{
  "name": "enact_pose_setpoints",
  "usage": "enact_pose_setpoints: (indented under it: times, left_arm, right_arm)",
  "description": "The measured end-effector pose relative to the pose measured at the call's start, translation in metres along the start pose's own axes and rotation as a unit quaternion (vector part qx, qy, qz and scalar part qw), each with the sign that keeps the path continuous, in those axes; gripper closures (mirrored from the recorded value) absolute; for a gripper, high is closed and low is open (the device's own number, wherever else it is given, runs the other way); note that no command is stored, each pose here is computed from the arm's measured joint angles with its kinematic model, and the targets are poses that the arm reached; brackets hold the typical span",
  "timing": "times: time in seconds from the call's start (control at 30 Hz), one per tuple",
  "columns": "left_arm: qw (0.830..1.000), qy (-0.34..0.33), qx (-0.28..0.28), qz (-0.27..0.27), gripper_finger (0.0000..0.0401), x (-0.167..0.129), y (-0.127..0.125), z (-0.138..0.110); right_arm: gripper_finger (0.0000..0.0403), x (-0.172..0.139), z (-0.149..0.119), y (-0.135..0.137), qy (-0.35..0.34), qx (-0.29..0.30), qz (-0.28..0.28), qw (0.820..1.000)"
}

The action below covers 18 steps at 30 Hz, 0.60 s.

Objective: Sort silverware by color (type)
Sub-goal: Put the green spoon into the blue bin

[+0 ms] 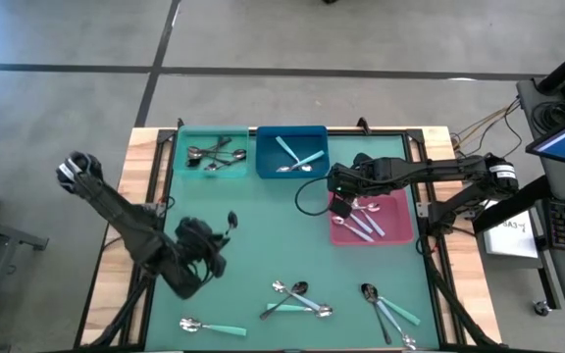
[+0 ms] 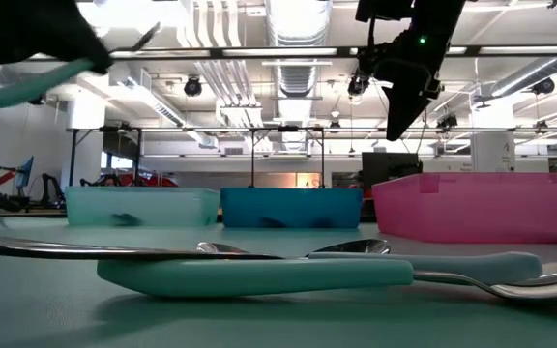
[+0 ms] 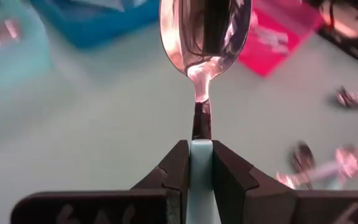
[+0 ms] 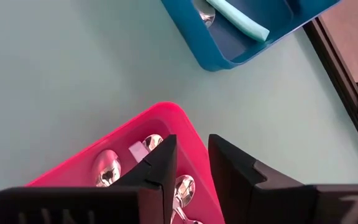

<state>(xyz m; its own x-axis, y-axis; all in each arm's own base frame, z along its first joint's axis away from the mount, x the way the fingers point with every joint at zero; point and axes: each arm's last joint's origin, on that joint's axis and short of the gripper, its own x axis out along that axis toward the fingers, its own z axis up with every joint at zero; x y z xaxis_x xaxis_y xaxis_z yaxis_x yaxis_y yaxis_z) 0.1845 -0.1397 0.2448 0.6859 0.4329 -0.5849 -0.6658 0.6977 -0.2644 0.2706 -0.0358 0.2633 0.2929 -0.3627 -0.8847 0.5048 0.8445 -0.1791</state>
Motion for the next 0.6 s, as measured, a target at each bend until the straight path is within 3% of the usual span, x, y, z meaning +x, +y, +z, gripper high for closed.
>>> enact_pose_setpoints:
  times: [0.3, 0.6]
  left_arm:
    - [0.996, -0.053, 0.051, 0.059, 0.0371, 0.03, 0.016, 0.055]
    - [0.99, -0.097, 0.079, 0.066, 0.0371, 0.05, 0.015, 0.085]
  right_arm:
    - [0.0327, 0.0, 0.001, 0.0, -0.004, 0.001, 0.001, 1.0]
    - [0.0323, -0.002, 0.018, 0.006, -0.086, 0.035, 0.03, 0.995]
